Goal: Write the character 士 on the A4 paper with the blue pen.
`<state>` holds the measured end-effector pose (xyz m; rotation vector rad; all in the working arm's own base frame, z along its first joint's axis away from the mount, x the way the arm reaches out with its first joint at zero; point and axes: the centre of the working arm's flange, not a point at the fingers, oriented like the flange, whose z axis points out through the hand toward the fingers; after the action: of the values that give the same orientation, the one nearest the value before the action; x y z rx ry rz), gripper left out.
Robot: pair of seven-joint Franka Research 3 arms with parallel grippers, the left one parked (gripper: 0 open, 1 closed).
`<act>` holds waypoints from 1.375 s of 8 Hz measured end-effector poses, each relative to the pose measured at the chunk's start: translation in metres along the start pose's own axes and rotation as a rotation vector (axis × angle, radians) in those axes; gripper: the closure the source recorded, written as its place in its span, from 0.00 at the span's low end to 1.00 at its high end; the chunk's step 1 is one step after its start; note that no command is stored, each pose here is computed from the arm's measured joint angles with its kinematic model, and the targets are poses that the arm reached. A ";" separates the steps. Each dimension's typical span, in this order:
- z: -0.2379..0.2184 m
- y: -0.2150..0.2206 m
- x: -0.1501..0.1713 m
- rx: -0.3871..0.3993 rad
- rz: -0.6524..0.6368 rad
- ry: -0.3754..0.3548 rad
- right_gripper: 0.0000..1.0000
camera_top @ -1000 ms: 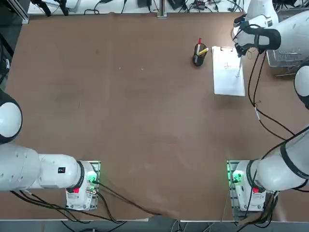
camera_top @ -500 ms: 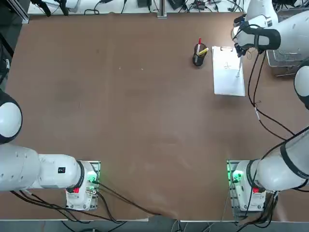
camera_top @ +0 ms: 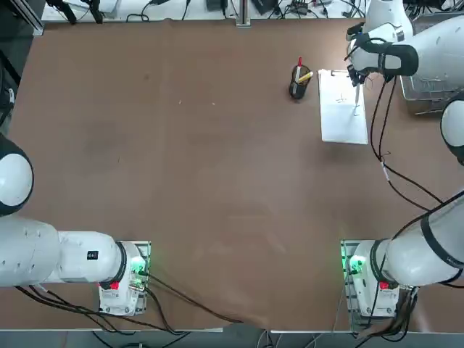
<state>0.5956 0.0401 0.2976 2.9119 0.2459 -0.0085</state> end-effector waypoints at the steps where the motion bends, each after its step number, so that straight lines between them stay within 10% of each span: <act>1: -0.001 -0.004 0.000 0.002 0.007 -0.001 0.80; 11: -0.012 -0.035 0.000 0.011 0.040 -0.020 0.80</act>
<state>0.5899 0.0767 0.3019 2.9252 0.1845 -0.0331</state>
